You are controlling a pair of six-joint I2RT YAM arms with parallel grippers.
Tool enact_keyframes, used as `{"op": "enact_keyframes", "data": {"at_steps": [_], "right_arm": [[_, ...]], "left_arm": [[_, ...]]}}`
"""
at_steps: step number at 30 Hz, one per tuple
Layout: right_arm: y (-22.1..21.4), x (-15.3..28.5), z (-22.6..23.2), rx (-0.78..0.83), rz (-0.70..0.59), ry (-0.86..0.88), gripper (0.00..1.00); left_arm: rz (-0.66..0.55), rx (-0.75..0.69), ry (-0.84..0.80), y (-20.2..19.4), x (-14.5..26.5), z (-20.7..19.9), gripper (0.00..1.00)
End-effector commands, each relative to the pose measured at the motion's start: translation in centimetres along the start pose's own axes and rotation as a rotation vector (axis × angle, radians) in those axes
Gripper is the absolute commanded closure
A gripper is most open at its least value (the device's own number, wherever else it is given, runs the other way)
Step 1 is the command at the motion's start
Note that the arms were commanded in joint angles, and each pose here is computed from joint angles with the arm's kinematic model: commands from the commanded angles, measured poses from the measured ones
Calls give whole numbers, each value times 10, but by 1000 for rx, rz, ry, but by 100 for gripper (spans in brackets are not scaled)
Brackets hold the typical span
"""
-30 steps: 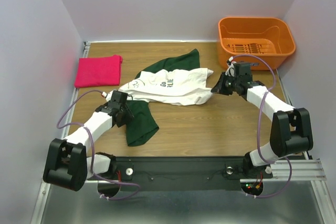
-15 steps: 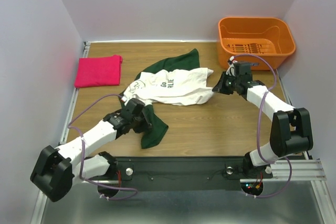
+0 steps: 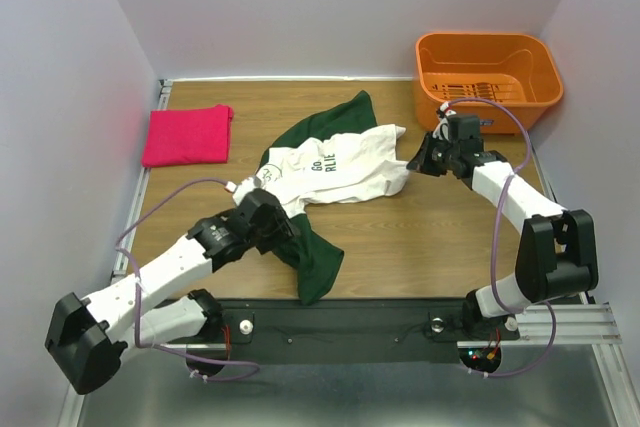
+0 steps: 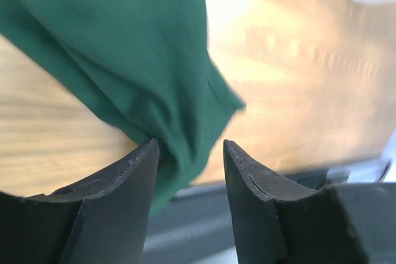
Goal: Fold and stack the t-shirts
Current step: Flatten the tshirt out
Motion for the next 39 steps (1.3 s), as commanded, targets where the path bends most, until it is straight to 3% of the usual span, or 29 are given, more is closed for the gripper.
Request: {"op": "enact_keyframes", "data": {"at_steps": [1, 8, 19, 26, 31, 39], "right_arm": [[12, 11, 4, 42, -50, -3, 99], [8, 14, 3, 51, -45, -10, 99], [-4, 16, -2, 63, -22, -37, 99], [-5, 14, -2, 62, -12, -35, 99], [-5, 12, -1, 56, -7, -23, 99], [-7, 10, 0, 45, 3, -14, 99]], "left_arm": [[-218, 23, 62, 56, 6, 10, 41], [-340, 103, 163, 116, -14, 55, 46], [-351, 78, 281, 161, -44, 88, 50], [-235, 70, 240, 152, -65, 83, 52], [-201, 79, 183, 144, -69, 78, 43], [-158, 46, 183, 128, -79, 76, 41]]}}
Point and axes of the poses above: each gripper's point midway between its finger pads, its own x axis back along the fingers, its own z axis along the line the jaws close on, y = z × x, the point moved 4 cm from there along x, back along the fingers, and after that the axes turned 14 degrees about x, right-handed, at the moved point
